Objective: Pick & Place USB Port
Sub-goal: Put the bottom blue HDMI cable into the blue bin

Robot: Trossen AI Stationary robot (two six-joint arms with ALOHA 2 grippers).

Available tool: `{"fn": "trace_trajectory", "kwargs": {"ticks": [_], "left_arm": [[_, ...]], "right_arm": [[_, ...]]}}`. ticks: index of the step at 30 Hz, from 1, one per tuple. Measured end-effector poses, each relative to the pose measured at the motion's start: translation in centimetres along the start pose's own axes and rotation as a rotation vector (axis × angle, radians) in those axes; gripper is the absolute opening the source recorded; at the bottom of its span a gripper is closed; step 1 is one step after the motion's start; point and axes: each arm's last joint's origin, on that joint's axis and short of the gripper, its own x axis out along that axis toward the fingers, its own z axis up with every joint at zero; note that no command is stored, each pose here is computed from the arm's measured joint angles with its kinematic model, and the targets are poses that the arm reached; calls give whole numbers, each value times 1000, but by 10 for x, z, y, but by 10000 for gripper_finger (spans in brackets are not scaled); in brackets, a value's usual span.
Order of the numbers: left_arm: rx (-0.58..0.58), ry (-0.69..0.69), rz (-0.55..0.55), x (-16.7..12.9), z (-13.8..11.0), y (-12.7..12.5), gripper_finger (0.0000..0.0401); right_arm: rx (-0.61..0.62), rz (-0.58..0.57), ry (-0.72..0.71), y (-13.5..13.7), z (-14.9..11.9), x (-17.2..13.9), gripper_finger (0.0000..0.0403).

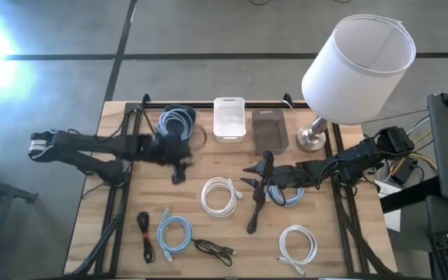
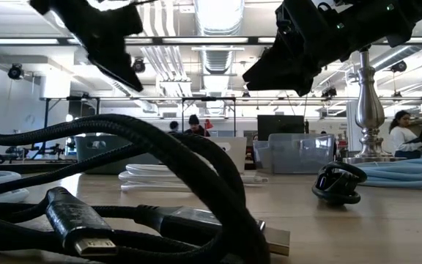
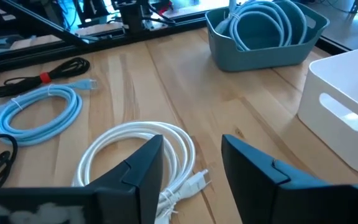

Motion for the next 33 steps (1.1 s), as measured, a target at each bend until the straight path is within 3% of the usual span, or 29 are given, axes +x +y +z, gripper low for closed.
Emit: {"fn": "trace_trajectory", "kwargs": {"ticks": [3, 6, 14, 22, 28, 33], "left_arm": [[115, 32, -95, 1, -15, -29, 151], [149, 44, -180, 0, -30, -54, 151], [-20, 111, -296, 5, -81, -92, 151], [-203, 64, -411, 28, -129, -104, 151], [-191, 101, -390, 41, -148, -103, 151], [-214, 149, -423, 45, -149, -108, 151]], "right_arm": [[0, 0, 1, 0, 0, 0, 177], [1, 0, 1, 0, 0, 0, 185], [2, 1, 2, 0, 0, 0, 187], [-6, 2, 2, 0, 0, 0, 185], [-15, 0, 8, 0, -1, 0, 183], [-20, -1, 9, 0, -1, 0, 184]]}}
